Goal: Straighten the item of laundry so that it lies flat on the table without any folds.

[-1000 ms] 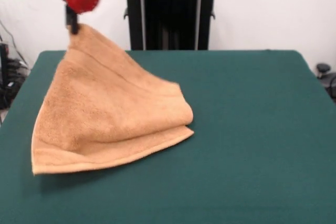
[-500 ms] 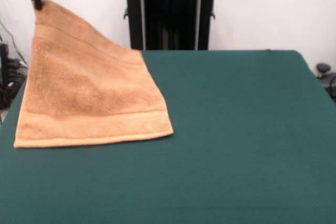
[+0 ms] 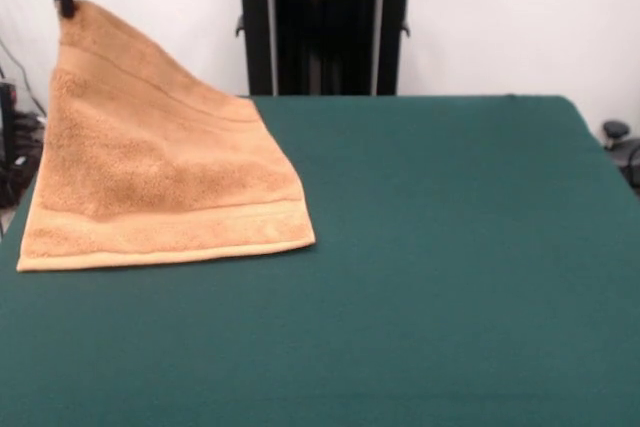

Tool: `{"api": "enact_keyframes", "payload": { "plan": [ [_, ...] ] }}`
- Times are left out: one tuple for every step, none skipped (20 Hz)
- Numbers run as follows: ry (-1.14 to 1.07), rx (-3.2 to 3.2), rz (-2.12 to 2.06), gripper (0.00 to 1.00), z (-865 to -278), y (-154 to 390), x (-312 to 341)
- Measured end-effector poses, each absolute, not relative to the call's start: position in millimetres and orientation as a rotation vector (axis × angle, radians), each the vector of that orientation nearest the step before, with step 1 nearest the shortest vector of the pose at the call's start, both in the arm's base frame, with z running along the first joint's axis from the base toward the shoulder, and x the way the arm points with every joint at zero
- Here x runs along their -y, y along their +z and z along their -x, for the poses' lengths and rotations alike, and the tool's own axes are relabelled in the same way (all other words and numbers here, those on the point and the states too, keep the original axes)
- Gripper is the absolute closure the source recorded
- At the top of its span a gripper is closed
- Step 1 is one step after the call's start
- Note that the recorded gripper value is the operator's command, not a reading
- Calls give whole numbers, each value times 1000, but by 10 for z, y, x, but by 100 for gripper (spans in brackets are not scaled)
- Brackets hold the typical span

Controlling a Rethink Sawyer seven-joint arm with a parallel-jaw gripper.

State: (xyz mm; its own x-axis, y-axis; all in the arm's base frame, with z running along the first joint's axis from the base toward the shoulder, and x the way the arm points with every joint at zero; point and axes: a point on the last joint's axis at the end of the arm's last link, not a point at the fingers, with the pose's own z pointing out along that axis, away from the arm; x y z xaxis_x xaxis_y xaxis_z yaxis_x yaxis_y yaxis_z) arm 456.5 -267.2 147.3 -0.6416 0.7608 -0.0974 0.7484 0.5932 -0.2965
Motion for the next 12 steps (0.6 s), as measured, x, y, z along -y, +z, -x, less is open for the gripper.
{"api": "enact_keyframes", "payload": {
  "plan": [
    [490,2781,1302,100,-4566,1461,2657],
    [490,2790,1293,100,-4568,1446,2640],
    [490,2793,1289,100,-4570,1440,2633],
    [485,2801,1278,100,-4580,1419,2602],
    [480,2802,1274,100,-4584,1410,2586],
    [477,2804,1272,100,-4589,1405,2575],
    [474,2804,1270,100,-4592,1401,2567],
    [473,2805,1269,100,-4593,1399,2563],
    [472,2805,1268,100,-4594,1395,2557],
    [468,2805,1265,100,-4596,1390,2545],
    [468,2806,1265,100,-4597,1389,2544],
    [472,2813,1246,0,-4605,1383,2515]
  ]
}}
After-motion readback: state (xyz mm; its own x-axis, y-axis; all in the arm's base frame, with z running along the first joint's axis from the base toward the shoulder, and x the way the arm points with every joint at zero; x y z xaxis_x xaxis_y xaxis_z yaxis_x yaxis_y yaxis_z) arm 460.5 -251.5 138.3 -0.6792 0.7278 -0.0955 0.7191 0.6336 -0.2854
